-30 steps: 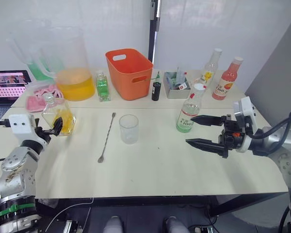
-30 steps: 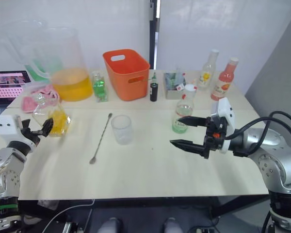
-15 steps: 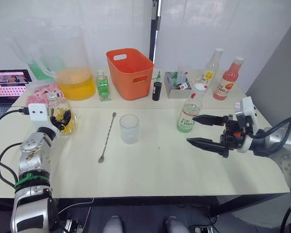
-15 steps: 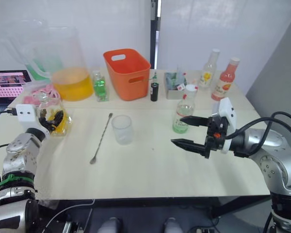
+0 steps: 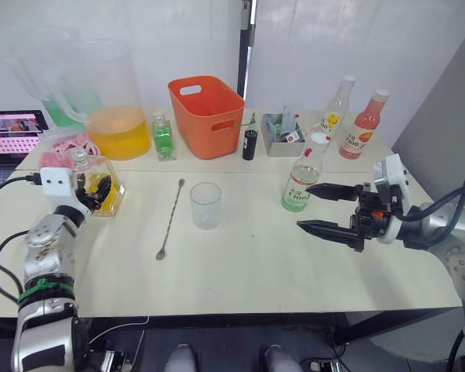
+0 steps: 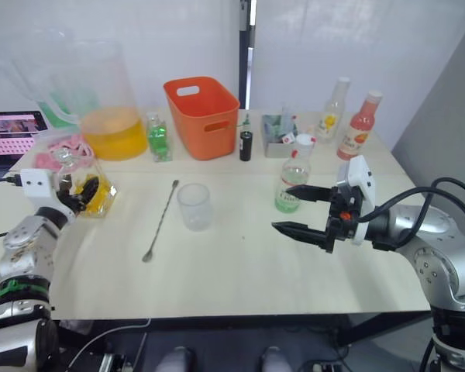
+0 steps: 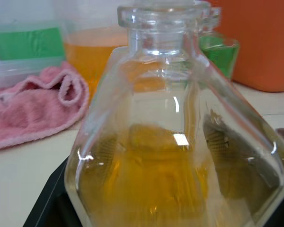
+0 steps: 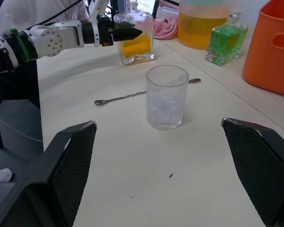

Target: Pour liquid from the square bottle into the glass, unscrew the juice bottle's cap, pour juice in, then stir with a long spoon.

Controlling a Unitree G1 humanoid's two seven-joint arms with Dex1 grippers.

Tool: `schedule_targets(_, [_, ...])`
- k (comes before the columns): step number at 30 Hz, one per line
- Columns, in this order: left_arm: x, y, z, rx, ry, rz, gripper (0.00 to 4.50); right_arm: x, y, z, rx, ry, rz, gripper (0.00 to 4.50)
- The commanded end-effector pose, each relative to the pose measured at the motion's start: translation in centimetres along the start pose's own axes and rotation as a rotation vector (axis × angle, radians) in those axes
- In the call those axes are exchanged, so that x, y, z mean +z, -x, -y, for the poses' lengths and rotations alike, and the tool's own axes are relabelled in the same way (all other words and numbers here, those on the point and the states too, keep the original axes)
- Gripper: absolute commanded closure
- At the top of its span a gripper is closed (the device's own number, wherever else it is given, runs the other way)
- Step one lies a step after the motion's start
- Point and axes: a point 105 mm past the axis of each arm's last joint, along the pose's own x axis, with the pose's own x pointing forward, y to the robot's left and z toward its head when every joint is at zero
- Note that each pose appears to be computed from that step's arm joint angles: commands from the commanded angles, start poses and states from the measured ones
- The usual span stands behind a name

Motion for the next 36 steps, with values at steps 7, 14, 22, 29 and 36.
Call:
schedule_targets(7, [8.5,3.7,5.3,-0.586,0.042,0.145,1.68,1.0,-0.1,-0.3,0.079,0.012,0.008,0.0])
schedule_targets(14, [7.9,5.9,10.6,-0.968,-0.003,-0.081,1.68,0.9,-0.1,-0.4,0.079,0.027,-0.005,0.0])
schedule_targets(22, [6.3,6.1,17.0,-1.219,0.043,-0.1,1.68,0.7,1.0,-1.2,0.018,0.02,-0.017,0.0])
schedule_targets(29, [5.2,5.8,21.7,-1.401,-0.001,-0.07,1.68,0.7,1.9,-2.0,-0.047,0.028,-0.032,0.0])
schedule_targets(36, [3.2,6.1,22.8,-1.494,-0.077,-0.09,1.68,0.8,2.4,-2.6,-0.088,0.021,-0.037,0.0])
